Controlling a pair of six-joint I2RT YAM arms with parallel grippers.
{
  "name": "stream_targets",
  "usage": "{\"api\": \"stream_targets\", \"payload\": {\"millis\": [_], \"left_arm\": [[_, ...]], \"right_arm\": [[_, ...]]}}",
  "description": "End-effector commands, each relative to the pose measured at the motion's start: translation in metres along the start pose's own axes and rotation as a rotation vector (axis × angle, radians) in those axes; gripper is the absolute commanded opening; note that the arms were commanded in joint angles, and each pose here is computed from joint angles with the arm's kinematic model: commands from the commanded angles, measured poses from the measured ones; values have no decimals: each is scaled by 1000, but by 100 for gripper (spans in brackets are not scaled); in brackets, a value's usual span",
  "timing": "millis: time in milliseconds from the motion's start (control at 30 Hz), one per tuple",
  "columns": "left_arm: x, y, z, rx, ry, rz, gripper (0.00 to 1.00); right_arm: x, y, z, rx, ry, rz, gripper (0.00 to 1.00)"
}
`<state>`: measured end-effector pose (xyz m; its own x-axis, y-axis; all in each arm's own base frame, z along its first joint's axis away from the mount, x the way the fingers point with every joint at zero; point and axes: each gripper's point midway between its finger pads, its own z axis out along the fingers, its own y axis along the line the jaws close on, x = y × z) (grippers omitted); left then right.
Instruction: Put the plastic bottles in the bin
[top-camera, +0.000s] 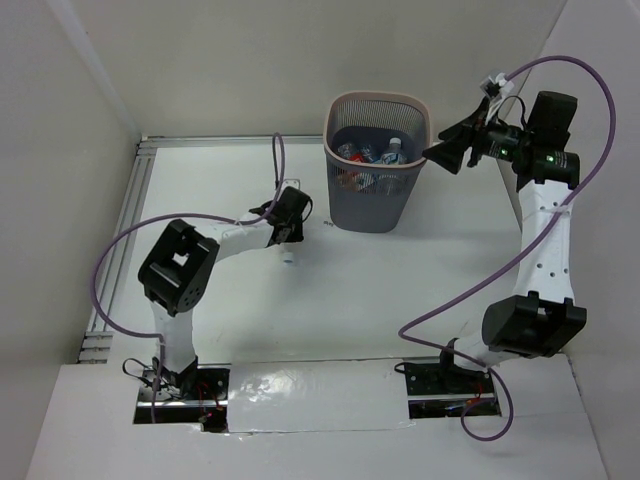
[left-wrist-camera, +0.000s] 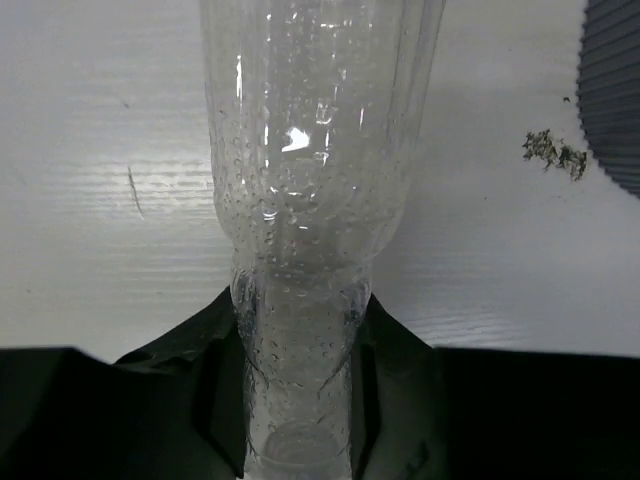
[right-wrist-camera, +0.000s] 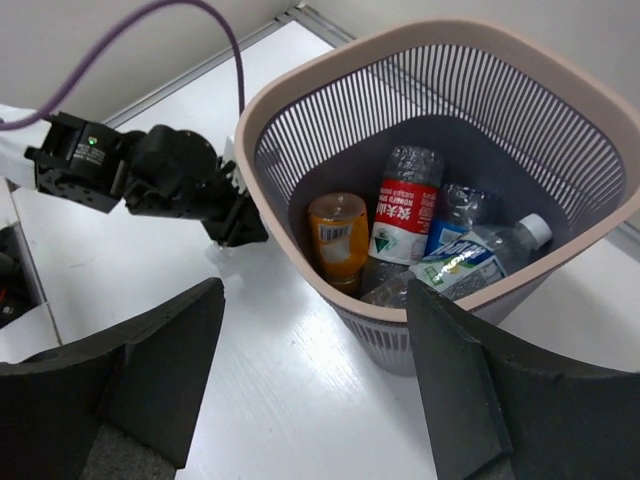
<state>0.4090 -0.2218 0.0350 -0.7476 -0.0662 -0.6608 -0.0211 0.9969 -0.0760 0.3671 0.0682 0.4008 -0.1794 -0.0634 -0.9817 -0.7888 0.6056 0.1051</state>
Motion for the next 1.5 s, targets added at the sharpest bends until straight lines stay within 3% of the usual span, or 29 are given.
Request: {"api": "stream_targets", "payload": {"millis": [0, 67, 167, 200, 233, 333, 433, 533, 600, 633, 700, 733, 800, 933, 967, 1000, 1100, 1133, 1233, 1367, 1467], "left_arm": [[-33, -6, -23, 26, -101, -16, 25], [-58, -10, -50, 51, -175, -30, 14], [-92, -1, -101, 52, -296, -65, 13], [-99, -2, -119, 66, -324, -71, 13], [-106, 2, -132, 71, -356, -87, 13], [-142, 0, -196, 145, -488, -145, 13], [-187, -14, -249, 226, -623, -174, 13], [-230, -42, -295, 373, -740, -182, 13], [-242, -72, -291, 432, -748, -161, 15], [-268, -84, -315, 491, -811, -171, 16], [-275, -120, -293, 517, -788, -138, 16], [-302, -128, -318, 562, -856, -157, 17], [-320, -157, -313, 583, -886, -162, 19], [-338, -177, -293, 550, -918, -188, 26], [-340, -180, -280, 501, -928, -200, 29], [-341, -180, -271, 478, -926, -220, 39], [-332, -181, -243, 420, -899, -218, 50], [-327, -182, -230, 398, -882, -210, 64], [-321, -189, -219, 386, -872, -192, 87], [-337, -190, -250, 432, -920, -178, 100], [-353, -182, -299, 503, -983, -190, 100]], "right_arm": [[-4, 15, -6, -29, -12, -20, 79], [1, 14, -5, -30, -7, -9, 77], [10, 18, -6, -48, 7, -23, 62], [11, 20, -6, -58, 9, -30, 54], [17, 20, -6, -62, 19, -26, 38], [29, 23, -7, -54, 39, -26, 18], [41, 21, -8, -33, 55, -44, 18], [50, 23, -10, -20, 68, -75, 25], [55, 25, -11, -10, 72, -77, 29], [54, 28, -13, -9, 71, -81, 30], [54, 32, -12, -12, 78, -109, 32], [57, 33, -11, -9, 90, -102, 32], [61, 42, -17, -8, 105, -117, 34], [65, 49, -23, 16, 117, -144, 35], [67, 50, -24, 28, 124, -146, 37], [71, 54, -27, 41, 129, -137, 40], [71, 61, -31, 56, 123, -152, 46], [77, 59, -31, 65, 134, -140, 47], [82, 62, -34, 75, 140, -140, 59], [84, 63, -35, 85, 145, -118, 83], [88, 64, -36, 90, 157, -93, 98]]}}
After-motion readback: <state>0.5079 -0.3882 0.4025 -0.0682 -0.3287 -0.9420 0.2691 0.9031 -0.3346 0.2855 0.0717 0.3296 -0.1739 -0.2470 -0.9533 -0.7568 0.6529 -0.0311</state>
